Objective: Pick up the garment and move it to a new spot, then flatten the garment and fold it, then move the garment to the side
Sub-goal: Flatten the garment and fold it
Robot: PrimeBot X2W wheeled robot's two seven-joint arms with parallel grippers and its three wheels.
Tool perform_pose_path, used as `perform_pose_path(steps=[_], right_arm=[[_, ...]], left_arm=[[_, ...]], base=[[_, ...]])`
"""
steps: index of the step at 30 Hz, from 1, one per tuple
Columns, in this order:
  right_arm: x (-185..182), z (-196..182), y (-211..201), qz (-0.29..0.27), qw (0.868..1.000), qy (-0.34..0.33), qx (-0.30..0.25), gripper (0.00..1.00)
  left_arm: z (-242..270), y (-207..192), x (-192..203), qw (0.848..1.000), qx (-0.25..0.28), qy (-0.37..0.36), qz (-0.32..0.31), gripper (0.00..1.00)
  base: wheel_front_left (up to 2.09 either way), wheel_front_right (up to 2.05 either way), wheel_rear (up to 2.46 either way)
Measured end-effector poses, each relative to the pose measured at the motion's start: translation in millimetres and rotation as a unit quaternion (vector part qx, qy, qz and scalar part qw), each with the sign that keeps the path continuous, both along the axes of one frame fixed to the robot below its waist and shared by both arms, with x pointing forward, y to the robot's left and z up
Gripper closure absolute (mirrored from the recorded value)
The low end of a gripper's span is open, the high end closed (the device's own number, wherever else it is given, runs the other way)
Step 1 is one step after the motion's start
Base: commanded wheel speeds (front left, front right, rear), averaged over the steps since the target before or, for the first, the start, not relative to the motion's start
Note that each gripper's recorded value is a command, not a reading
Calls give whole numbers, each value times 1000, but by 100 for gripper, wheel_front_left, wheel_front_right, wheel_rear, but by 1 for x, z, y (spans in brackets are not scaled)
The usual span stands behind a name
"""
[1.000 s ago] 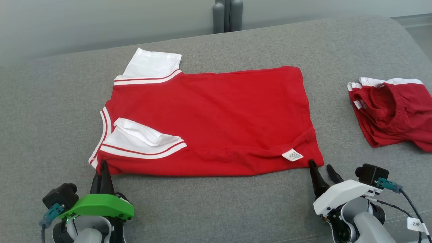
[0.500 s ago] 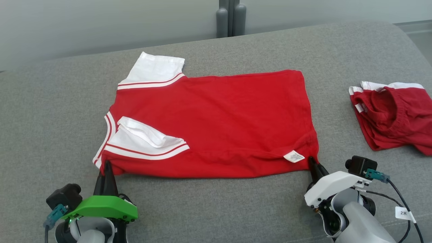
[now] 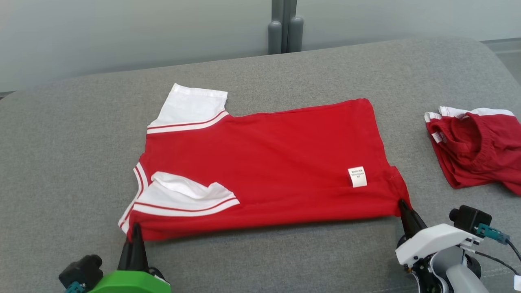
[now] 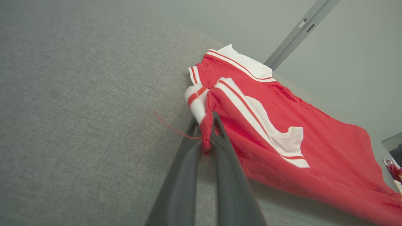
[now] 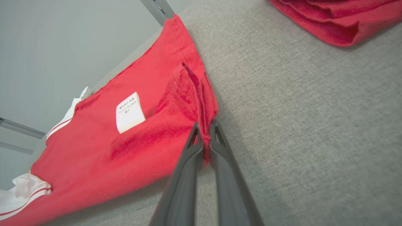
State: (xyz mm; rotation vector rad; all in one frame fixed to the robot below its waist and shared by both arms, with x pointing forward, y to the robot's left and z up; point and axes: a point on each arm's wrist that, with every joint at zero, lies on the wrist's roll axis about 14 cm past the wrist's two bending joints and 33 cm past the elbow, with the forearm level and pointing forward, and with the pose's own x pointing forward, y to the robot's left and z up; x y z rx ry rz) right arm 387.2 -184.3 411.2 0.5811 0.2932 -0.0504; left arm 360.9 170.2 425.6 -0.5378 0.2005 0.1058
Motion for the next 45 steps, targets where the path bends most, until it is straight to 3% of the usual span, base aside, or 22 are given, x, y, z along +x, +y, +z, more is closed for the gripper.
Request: perform_pose_path(steps=[9, 25, 26, 27, 28, 29, 31, 39, 45], right_arm=[[-24, -16, -3, -3, 999, 35, 3, 100], [-32, -10, -13, -19, 999, 32, -2, 100], [-32, -9, -13, -19, 999, 31, -2, 100], [-32, -9, -13, -19, 999, 31, -2, 98], [-32, -9, -13, -18, 999, 31, -2, 76], [-32, -9, -13, -19, 999, 30, -2, 57], [-33, -8, -14, -22, 999, 27, -2, 0], [-29, 10, -25, -36, 999, -5, -19, 0], [-22, 38, -33, -34, 996, -48, -61, 0]], left_arm=[[-45, -14, -38, 996, -16, 92, -12, 100], [-56, -12, -45, 992, -7, 122, -10, 100], [-56, -11, -45, 992, -6, 123, -12, 96], [-55, -11, -44, 992, -4, 122, -12, 65], [-54, -10, -43, 993, -1, 118, -12, 11], [-52, -9, -42, 993, 1, 114, -11, 0], [-48, -6, -40, 994, 9, 105, -10, 0], [-16, 6, -20, 997, 51, 49, -15, 0], [24, -5, 21, 993, 97, -13, -64, 0]], base=[[0, 0, 0], [0, 0, 0], [0, 0, 0], [0, 0, 0], [0, 0, 0], [0, 0, 0], [0, 0, 0], [0, 0, 0], [0, 0, 0]])
